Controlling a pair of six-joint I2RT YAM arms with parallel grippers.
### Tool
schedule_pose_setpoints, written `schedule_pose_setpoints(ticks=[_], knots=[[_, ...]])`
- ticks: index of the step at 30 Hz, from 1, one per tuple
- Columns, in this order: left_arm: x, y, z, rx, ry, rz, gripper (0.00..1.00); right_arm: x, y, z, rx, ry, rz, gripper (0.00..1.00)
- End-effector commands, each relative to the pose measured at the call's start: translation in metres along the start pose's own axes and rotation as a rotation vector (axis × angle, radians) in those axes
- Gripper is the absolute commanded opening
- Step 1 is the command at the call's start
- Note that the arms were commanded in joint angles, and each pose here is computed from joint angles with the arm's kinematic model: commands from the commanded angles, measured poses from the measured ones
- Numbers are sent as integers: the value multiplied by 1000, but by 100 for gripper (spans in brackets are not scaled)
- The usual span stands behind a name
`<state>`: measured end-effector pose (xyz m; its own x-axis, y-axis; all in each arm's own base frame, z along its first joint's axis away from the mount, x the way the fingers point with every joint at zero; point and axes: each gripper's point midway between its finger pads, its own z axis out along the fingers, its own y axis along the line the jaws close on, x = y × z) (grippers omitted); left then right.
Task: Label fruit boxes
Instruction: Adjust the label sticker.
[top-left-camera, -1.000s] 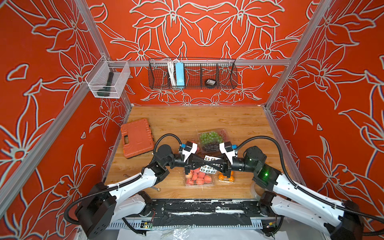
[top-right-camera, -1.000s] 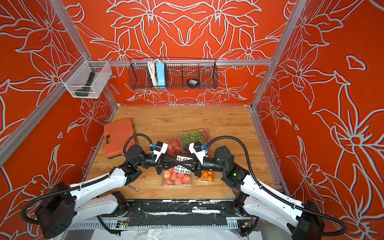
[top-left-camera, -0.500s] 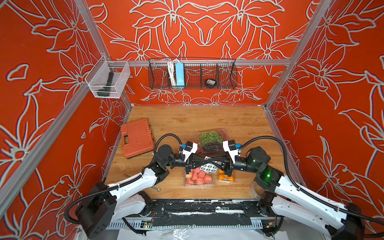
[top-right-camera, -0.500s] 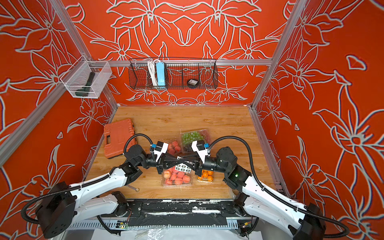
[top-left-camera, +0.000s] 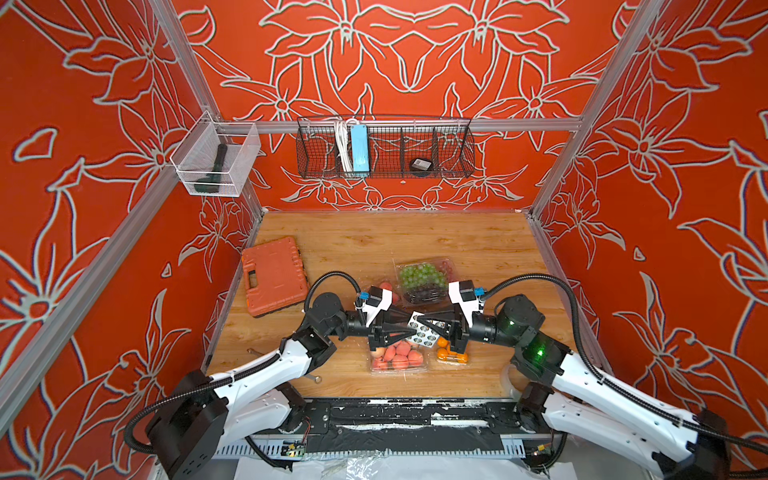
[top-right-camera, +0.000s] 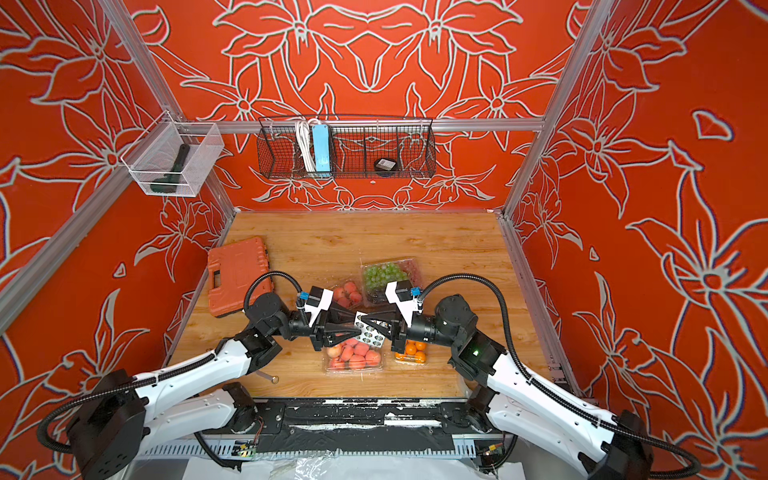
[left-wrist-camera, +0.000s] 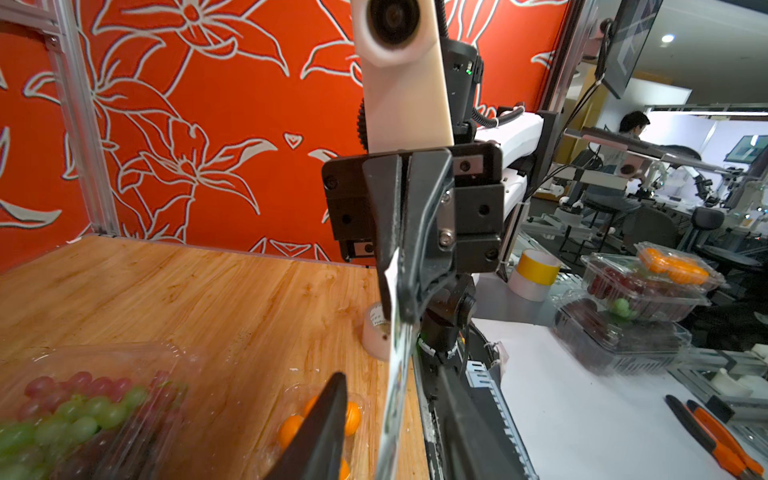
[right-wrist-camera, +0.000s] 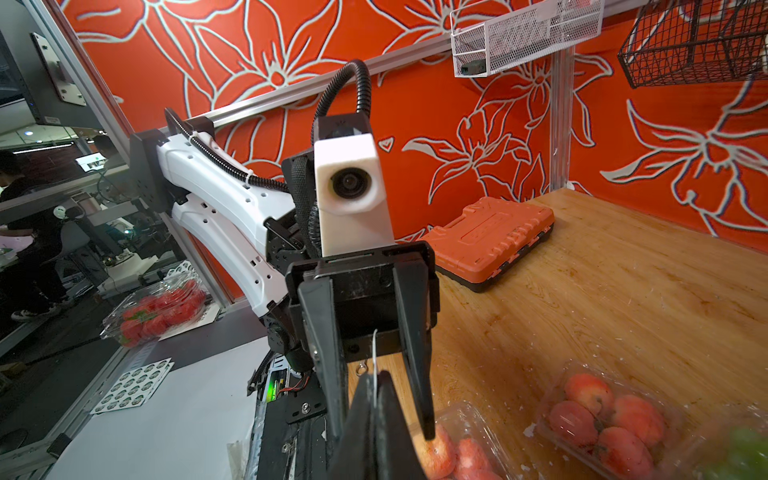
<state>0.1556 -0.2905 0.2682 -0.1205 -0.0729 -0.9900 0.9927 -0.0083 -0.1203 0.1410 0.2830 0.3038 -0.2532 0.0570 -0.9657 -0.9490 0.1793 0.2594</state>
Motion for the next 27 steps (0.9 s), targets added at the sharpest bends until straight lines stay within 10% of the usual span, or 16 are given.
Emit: schedule_pose_setpoints(ticks=[1, 27], knots=[[-10, -10, -6, 13, -35, 82, 41, -12, 14, -3, -60, 1, -24, 0], [-27, -37, -16, 121, -63, 110, 17, -24, 31, 0, -210, 31, 18, 0]])
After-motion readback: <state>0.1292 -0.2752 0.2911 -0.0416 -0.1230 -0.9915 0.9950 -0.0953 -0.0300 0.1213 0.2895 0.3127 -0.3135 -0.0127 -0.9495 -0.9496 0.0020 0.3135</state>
